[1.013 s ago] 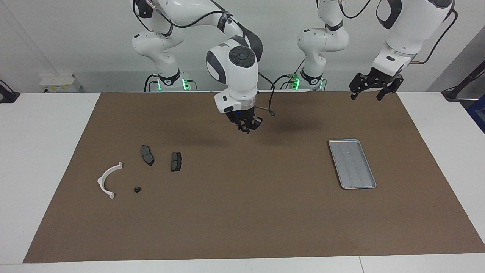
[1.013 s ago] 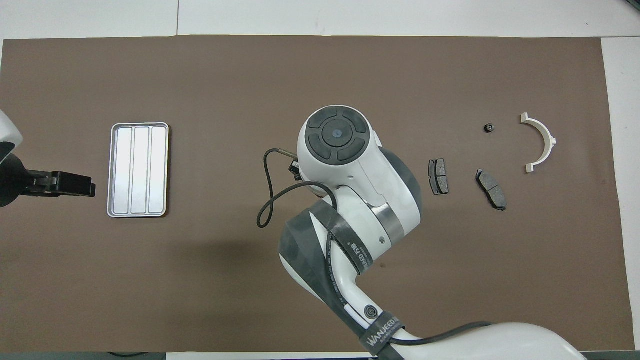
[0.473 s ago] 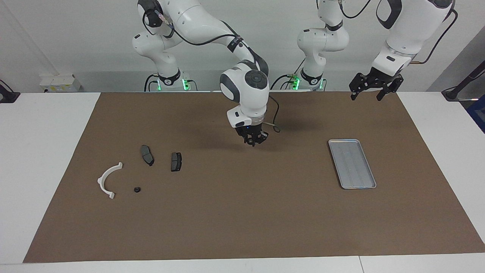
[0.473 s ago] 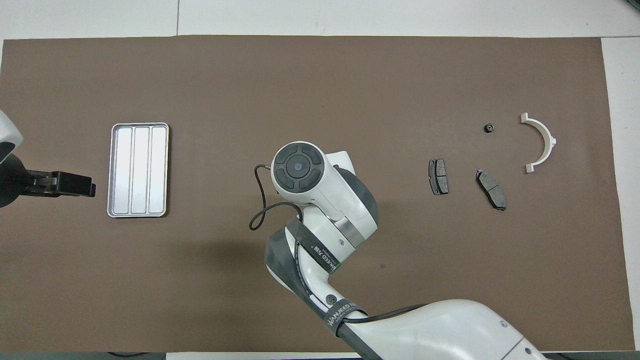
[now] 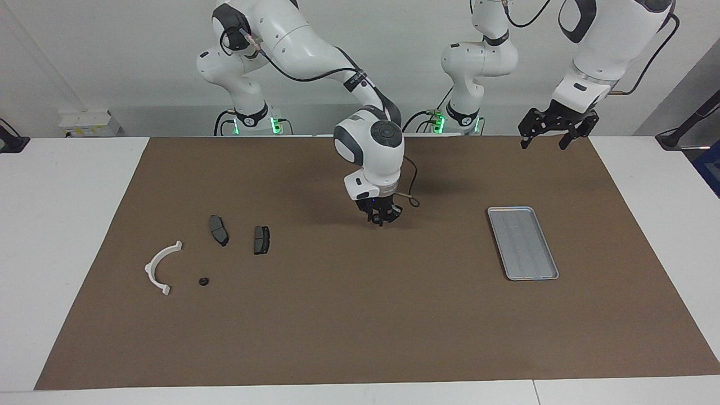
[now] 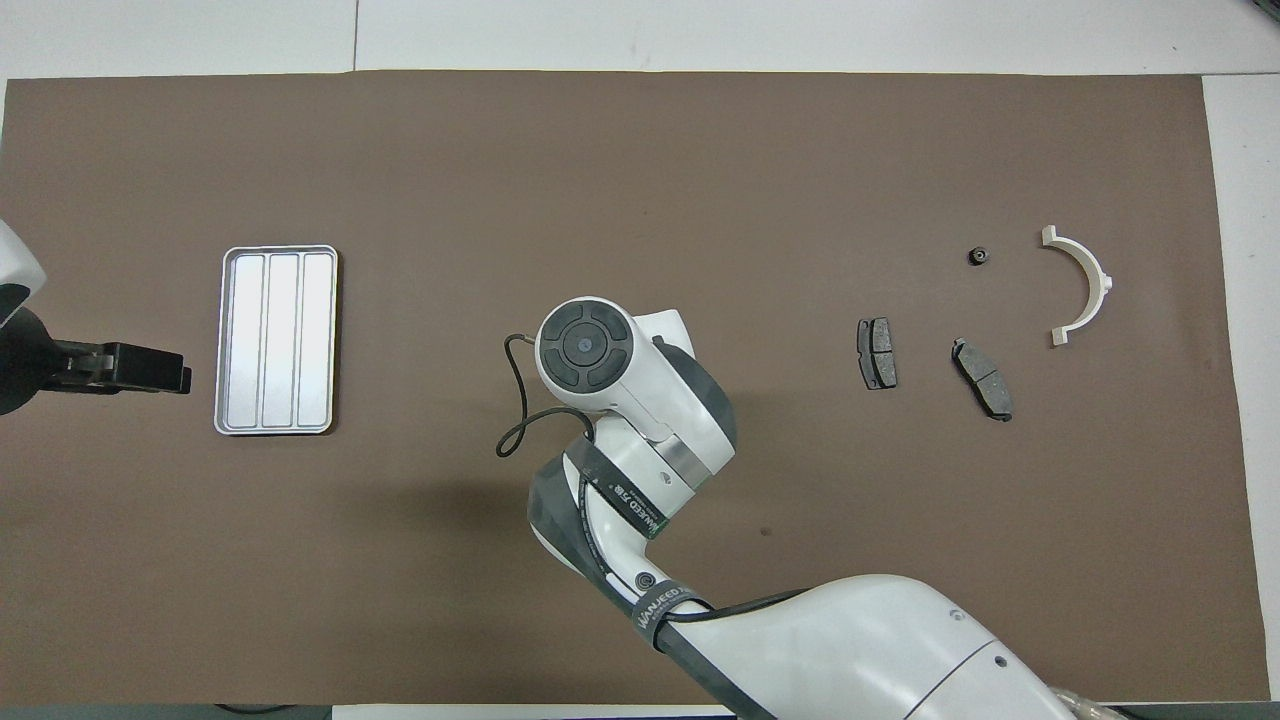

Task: Pick bearing gear from pile to tray
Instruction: 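Lower the bearing part at the table center and open the right gripper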

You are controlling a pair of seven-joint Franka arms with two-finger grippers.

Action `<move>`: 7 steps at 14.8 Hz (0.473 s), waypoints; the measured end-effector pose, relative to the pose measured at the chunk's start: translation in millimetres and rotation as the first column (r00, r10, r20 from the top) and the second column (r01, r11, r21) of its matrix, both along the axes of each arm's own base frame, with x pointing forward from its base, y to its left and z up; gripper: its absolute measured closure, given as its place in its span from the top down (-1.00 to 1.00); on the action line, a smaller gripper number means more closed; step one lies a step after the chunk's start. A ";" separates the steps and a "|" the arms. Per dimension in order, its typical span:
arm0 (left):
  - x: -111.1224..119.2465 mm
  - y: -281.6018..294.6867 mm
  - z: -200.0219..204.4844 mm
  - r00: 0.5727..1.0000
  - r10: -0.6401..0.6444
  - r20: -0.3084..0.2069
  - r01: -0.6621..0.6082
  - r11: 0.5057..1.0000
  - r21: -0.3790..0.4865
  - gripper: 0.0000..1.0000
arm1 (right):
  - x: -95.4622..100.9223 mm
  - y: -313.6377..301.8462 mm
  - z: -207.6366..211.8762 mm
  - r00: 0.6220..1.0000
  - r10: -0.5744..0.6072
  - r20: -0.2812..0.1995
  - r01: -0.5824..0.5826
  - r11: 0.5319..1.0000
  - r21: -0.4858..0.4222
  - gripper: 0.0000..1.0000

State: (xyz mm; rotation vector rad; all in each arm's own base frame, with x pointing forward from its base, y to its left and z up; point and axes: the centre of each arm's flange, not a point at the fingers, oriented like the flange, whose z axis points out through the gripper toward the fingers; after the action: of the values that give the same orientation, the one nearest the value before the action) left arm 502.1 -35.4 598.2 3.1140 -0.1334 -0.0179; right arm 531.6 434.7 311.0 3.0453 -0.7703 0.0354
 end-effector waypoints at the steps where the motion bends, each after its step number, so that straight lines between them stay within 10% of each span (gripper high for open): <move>1: 0.0 0.0 0.0 1.000 0.000 0.000 0.000 1.000 0.000 1.00 | 0.9 0.5 -2.0 1.000 0.000 0.005 0.000 1.000 0.004 -0.30; 7: -6.9 -1.0 -4.7 0.998 -0.004 -0.059 0.004 1.000 0.004 1.00 | 6.5 -0.6 -22.0 1.000 -0.001 0.024 0.001 1.000 0.000 -0.30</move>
State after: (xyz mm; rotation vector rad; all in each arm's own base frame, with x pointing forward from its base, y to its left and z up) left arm 495.2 -36.4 593.4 3.1138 -0.1386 -0.1110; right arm 538.2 434.1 289.0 3.0494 -0.7732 0.0717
